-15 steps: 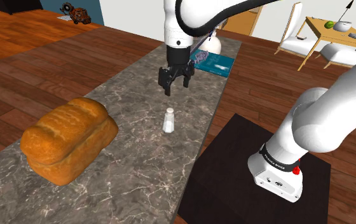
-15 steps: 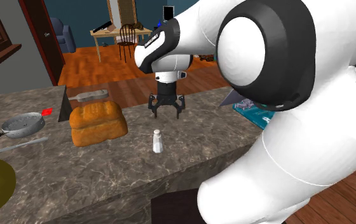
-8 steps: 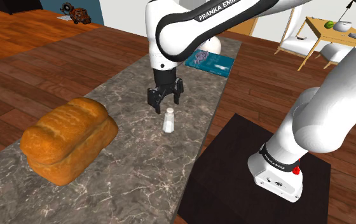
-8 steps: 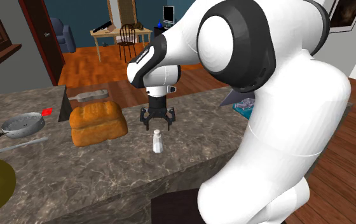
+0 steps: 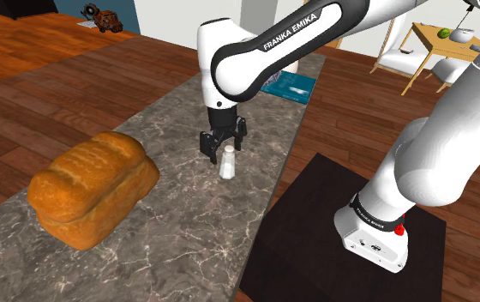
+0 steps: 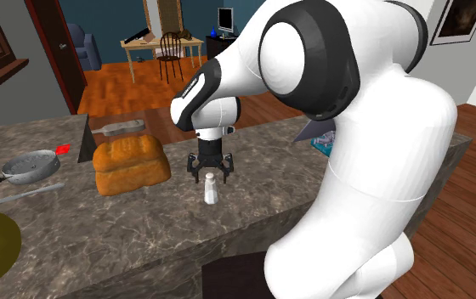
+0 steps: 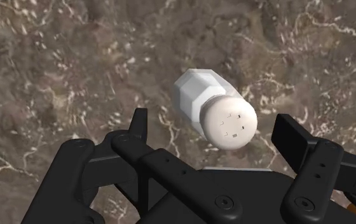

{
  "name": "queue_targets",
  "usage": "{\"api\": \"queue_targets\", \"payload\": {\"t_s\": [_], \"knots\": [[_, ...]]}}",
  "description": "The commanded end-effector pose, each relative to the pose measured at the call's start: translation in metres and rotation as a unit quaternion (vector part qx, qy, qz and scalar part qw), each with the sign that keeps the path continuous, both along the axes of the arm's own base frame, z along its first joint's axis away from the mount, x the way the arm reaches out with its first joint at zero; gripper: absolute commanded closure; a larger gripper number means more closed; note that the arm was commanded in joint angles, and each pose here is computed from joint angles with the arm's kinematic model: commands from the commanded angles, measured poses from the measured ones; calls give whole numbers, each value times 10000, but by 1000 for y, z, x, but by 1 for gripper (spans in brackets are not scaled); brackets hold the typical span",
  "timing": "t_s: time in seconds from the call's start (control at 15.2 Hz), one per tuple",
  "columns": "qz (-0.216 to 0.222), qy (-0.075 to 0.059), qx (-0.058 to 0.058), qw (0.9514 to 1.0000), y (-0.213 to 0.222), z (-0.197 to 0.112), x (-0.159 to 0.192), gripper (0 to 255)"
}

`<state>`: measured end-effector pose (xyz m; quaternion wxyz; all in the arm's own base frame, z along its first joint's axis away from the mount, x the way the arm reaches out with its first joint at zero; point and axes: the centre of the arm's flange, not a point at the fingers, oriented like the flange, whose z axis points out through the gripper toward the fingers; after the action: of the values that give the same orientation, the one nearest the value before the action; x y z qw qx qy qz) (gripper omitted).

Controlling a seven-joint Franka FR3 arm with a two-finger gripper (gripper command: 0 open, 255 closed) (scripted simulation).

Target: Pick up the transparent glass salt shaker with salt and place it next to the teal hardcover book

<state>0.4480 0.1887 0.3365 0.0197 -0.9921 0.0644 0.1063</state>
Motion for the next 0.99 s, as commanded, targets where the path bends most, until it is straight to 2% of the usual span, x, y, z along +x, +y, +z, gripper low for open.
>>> {"api": "queue_targets", "payload": {"t_s": [0.0, 0.33, 0.4, 0.92], "knots": [[0, -1, 0, 10000, 0, -1, 0, 0], [0, -1, 0, 10000, 0, -1, 0, 0], [0, -1, 0, 10000, 0, -1, 0, 255], [0, -1, 0, 10000, 0, -1, 0, 255]]}}
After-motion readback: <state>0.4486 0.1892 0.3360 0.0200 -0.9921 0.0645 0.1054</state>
